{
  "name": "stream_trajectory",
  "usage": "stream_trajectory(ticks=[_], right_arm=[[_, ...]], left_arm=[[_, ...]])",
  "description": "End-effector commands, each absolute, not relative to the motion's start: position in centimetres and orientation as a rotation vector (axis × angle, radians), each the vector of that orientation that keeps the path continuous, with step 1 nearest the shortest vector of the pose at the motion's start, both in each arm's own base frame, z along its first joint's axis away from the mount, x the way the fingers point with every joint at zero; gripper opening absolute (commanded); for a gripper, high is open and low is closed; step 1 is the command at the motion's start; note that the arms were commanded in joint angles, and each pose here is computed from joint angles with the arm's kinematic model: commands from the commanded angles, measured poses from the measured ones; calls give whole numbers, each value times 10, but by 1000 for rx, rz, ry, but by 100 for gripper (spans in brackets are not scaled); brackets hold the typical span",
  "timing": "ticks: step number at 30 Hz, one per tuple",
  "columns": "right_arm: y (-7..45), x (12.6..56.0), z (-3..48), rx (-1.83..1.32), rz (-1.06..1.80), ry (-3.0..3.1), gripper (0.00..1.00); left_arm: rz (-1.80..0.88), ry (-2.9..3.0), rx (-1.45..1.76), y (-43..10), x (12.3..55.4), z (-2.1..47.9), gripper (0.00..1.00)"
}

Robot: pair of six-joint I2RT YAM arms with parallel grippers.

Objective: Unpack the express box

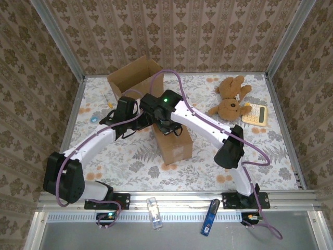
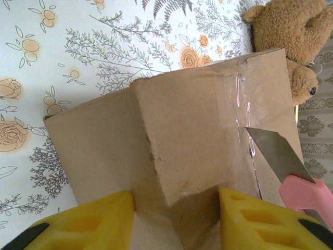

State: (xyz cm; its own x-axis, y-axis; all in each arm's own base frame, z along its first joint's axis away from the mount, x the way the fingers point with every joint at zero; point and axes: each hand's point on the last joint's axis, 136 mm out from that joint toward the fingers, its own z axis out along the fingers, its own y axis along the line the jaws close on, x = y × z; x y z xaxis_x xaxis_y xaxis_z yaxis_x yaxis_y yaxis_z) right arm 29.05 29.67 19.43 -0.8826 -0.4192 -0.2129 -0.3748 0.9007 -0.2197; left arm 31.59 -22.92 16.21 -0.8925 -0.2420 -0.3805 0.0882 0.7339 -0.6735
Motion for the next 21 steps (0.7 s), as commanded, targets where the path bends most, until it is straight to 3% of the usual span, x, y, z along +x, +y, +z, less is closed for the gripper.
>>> stream_trajectory(ticks=[1, 21], right_arm=[[291, 274, 200, -590, -241, 2847, 0], [289, 252, 192, -597, -235, 2882, 0]], left_arm=[[-809, 2697, -205, -206, 296, 105, 43], [-801, 2704, -210, -206, 296, 101, 43]])
